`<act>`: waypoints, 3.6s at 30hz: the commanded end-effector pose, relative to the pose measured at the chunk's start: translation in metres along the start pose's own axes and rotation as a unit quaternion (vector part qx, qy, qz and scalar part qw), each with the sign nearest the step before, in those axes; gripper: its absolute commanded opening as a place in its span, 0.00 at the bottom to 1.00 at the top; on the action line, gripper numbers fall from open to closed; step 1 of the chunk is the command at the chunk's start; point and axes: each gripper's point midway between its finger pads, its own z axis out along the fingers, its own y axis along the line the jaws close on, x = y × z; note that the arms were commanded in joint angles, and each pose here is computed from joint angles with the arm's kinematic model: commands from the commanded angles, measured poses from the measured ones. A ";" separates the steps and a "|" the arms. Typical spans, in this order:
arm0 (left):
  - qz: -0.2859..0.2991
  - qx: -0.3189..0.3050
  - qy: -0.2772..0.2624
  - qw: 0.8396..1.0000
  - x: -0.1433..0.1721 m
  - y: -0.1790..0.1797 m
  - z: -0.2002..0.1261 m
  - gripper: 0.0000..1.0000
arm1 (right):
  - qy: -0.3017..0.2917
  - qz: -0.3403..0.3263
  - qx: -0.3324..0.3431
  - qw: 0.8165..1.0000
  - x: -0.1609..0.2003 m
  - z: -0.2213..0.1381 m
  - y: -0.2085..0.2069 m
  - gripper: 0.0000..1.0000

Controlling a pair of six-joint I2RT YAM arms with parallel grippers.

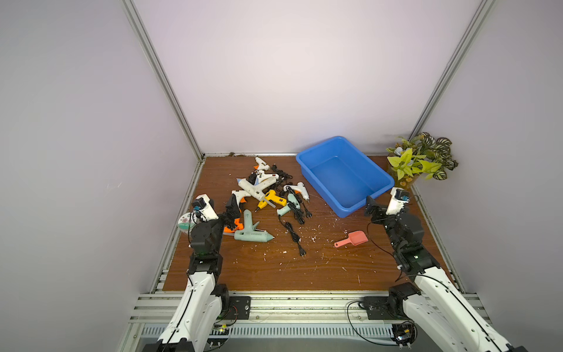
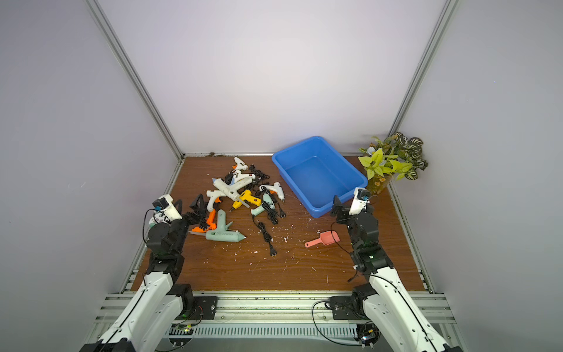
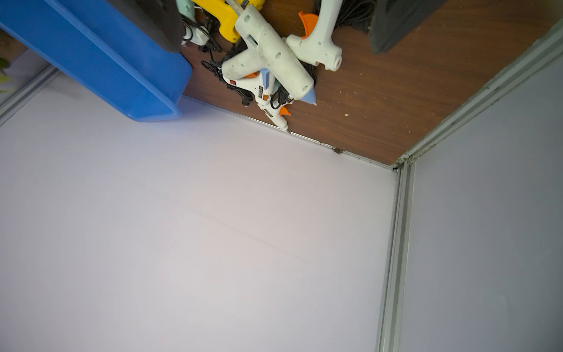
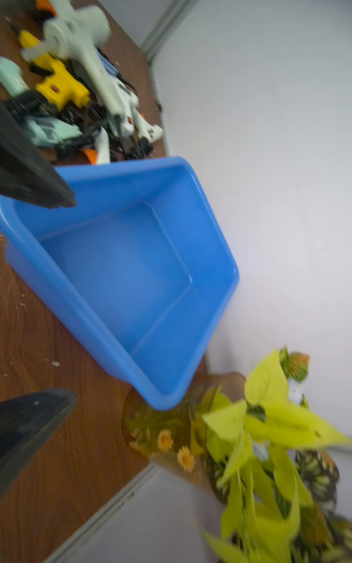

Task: Put the hot melt glue gun into the storage box
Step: Pick up the hot melt adhesive gun from the center of the board.

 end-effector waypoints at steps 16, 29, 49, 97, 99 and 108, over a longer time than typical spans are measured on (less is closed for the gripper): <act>-0.140 -0.076 0.070 0.985 0.024 0.022 -0.006 1.00 | 0.231 -0.182 -0.326 0.899 0.098 0.027 0.266 0.97; -0.135 -0.115 0.073 0.982 0.028 0.036 -0.014 1.00 | 0.320 -0.310 -0.400 0.801 0.202 0.034 0.388 0.93; -0.129 -0.134 0.079 0.979 0.033 0.043 -0.017 1.00 | 0.372 -0.403 -0.375 0.747 0.299 0.030 0.421 0.82; -0.128 -0.105 0.105 0.981 0.037 0.031 -0.005 1.00 | 0.101 -0.134 -0.532 0.830 -0.023 -0.081 0.373 0.00; -0.128 -0.100 0.104 0.981 0.037 0.030 -0.004 1.00 | 0.081 -0.122 -0.534 0.833 -0.043 -0.082 0.371 0.00; -0.129 -0.043 0.113 0.984 0.035 0.009 0.002 1.00 | 0.036 -0.054 -0.577 0.814 -0.111 -0.092 0.367 0.00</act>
